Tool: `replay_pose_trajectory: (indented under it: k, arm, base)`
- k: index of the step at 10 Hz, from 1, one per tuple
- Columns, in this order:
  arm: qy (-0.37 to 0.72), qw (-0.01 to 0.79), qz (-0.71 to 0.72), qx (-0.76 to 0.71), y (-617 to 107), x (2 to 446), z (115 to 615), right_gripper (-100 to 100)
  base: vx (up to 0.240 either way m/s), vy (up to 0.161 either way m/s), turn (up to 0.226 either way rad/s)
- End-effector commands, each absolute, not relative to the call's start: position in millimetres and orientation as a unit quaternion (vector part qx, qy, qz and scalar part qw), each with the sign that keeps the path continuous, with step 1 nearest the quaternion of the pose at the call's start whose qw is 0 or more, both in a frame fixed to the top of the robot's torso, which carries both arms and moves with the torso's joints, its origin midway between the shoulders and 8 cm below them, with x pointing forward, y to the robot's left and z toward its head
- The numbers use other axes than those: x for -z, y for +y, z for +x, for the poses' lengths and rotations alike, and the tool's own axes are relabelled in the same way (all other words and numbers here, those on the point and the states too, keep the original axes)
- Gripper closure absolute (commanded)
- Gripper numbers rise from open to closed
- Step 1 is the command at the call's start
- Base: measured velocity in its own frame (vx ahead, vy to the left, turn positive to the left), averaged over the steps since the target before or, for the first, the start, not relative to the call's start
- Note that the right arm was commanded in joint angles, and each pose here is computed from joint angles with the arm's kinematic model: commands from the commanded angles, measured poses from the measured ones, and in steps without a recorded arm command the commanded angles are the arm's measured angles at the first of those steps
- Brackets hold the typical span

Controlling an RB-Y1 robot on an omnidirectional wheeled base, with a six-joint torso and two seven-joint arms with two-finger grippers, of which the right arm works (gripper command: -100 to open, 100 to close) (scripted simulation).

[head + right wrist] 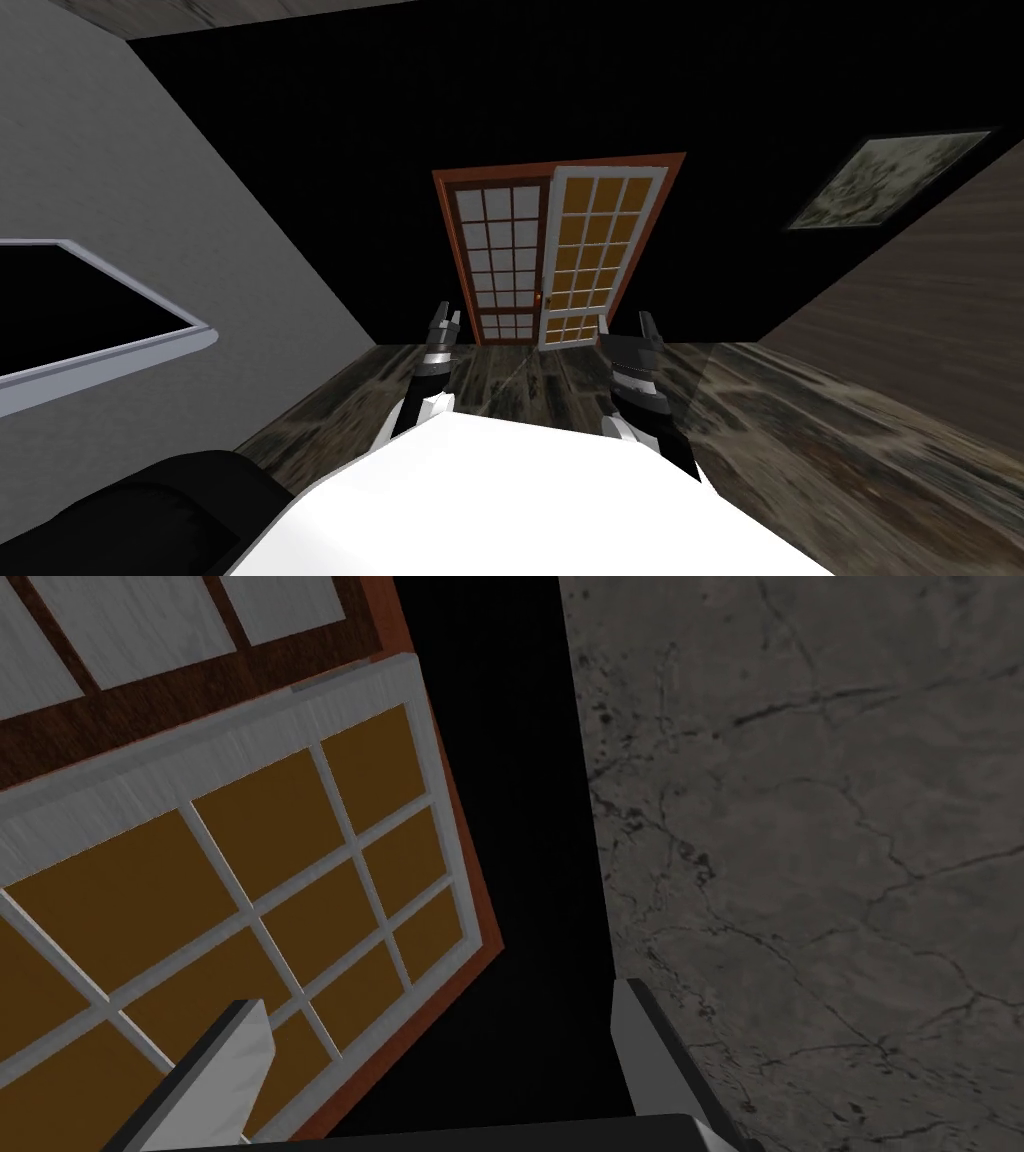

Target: Pull the door open

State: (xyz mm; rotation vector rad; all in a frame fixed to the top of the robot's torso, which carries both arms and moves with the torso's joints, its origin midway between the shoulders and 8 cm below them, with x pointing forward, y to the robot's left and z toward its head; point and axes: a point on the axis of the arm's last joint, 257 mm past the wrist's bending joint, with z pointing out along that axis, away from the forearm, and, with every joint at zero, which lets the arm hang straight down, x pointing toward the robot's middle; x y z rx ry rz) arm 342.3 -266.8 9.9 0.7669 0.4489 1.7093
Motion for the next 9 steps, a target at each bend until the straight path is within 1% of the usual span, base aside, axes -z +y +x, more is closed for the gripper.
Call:
replay_pose_trajectory:
  k: [1,9]
  arm:
    - [0.189,0.551,0.34,-0.738,-266.9,1.4,347.9,-100]
    - [0.167,0.444,0.415,-0.777,-273.0,70.5,373.3,-100]
  base:
    - [0.092,-0.018,0.085]
    - [0.098,-0.01,0.091]
